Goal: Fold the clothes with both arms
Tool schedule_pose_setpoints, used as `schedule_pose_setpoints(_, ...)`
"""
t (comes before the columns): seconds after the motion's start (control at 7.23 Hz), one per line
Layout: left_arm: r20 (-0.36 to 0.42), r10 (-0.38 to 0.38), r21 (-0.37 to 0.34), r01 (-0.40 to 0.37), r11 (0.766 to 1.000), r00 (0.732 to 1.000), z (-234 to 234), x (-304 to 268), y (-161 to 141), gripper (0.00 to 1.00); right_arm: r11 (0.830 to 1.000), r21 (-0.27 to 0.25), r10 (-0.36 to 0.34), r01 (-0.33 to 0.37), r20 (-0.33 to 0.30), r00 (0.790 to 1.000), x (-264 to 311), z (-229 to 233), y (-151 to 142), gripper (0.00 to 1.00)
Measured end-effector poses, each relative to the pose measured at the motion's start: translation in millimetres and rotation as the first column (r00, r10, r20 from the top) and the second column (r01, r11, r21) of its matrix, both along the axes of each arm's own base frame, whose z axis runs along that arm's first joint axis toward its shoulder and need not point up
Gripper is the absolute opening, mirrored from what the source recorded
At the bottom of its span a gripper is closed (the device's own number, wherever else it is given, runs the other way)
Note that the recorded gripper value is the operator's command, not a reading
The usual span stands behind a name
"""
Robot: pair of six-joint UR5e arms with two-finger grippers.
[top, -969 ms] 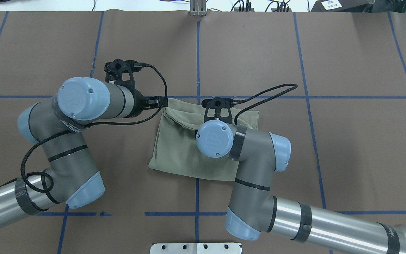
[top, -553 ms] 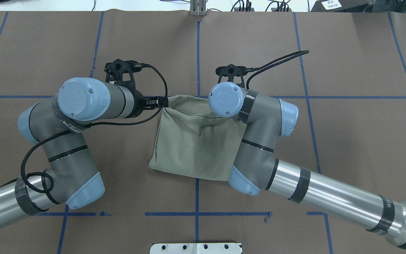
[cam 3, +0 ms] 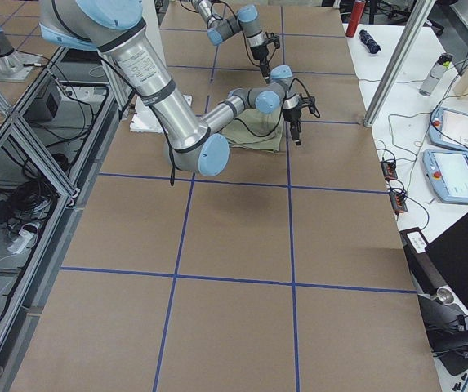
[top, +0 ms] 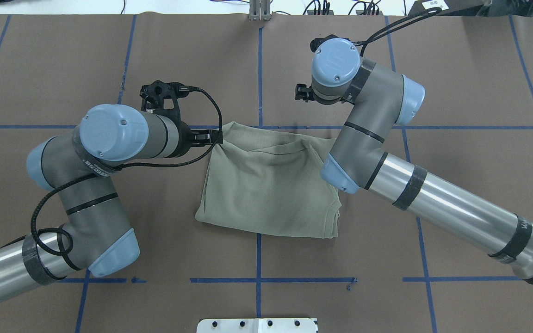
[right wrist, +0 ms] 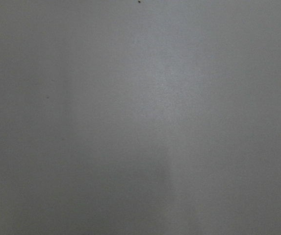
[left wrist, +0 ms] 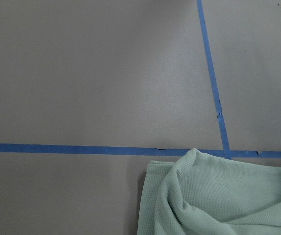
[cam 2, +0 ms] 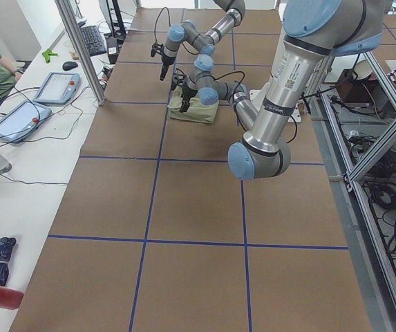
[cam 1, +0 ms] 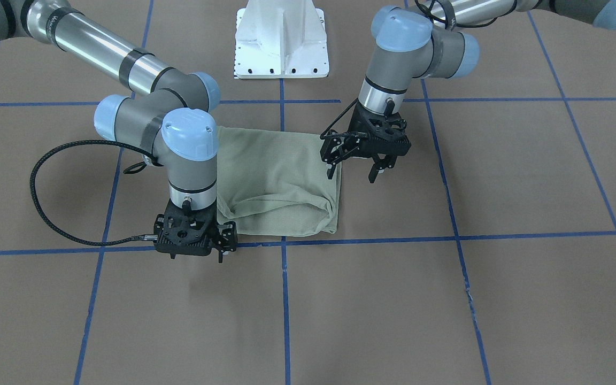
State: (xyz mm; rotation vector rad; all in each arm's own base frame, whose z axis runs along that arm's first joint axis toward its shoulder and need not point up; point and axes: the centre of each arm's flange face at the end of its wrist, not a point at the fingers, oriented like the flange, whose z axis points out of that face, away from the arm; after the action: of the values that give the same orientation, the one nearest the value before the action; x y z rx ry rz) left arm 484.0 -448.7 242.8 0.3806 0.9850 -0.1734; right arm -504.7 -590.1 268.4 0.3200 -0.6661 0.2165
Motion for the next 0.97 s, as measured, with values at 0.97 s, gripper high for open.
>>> schedule_pose_setpoints(0.97, 0.100, 0.035, -0.060, -0.030, 0.998, 0.994, 30.7, 83.3, -9.8, 1.00, 1.000, 0.010, -0.028, 0.027, 0.055, 0.998, 15.5, -14.2, 11.6, 1.00)
